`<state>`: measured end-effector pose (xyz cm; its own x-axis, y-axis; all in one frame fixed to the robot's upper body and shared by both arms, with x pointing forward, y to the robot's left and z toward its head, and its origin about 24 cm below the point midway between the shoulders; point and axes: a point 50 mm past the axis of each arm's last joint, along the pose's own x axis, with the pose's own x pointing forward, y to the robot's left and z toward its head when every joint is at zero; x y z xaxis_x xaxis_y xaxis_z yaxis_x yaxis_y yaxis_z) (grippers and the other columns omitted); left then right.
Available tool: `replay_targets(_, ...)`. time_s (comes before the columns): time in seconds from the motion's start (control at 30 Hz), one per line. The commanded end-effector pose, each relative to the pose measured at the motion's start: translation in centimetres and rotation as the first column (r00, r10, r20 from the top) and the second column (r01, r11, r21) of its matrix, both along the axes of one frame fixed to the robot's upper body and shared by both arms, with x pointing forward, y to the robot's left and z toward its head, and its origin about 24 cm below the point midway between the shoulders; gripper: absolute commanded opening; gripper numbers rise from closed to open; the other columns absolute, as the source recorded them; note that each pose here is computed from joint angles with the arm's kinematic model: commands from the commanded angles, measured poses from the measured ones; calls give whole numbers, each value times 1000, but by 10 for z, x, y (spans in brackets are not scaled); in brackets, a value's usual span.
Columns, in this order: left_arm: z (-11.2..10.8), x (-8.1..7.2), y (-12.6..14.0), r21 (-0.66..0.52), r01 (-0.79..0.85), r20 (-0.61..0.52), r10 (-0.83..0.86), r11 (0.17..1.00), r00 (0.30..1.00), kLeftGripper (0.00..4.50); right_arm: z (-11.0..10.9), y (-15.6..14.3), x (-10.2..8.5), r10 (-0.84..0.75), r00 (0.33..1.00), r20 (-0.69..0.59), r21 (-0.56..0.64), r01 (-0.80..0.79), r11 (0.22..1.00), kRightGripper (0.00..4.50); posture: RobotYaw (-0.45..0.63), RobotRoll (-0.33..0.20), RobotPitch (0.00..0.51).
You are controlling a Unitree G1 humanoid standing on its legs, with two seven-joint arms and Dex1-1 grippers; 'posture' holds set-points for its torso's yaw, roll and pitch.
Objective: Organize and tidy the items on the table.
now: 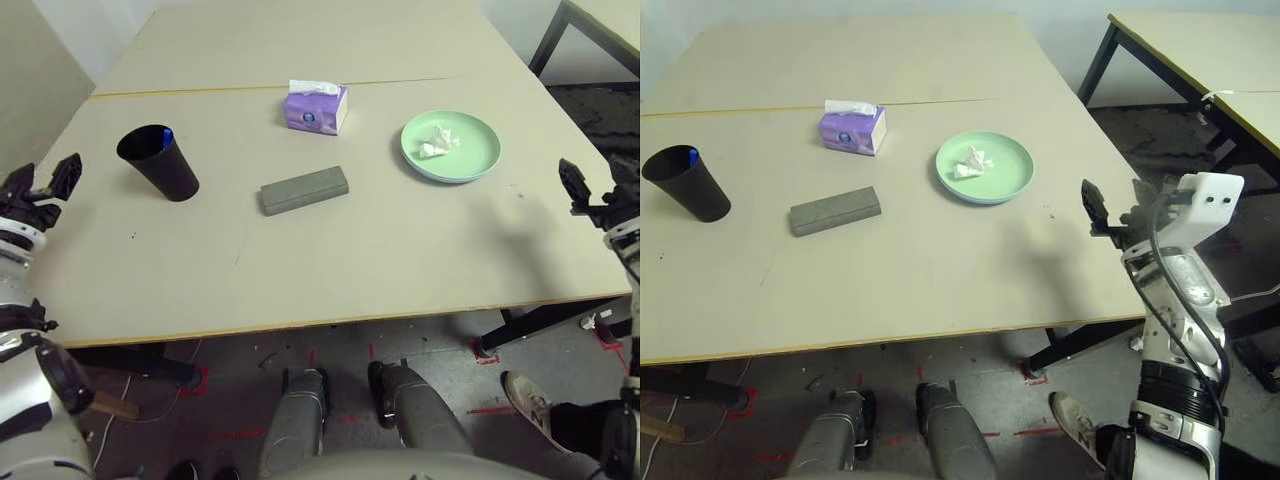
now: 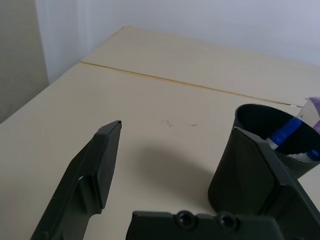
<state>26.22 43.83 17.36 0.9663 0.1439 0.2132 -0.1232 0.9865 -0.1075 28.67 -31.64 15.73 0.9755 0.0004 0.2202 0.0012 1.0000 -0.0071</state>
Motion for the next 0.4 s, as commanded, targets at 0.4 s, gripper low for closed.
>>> replay_targets(0.4, 10, -19, 8, 59, -25, 1, 25, 998, 1000, 4471, -16, 15, -11, -12, 1000, -22, 24, 13, 1000, 4500, -18, 0, 258)
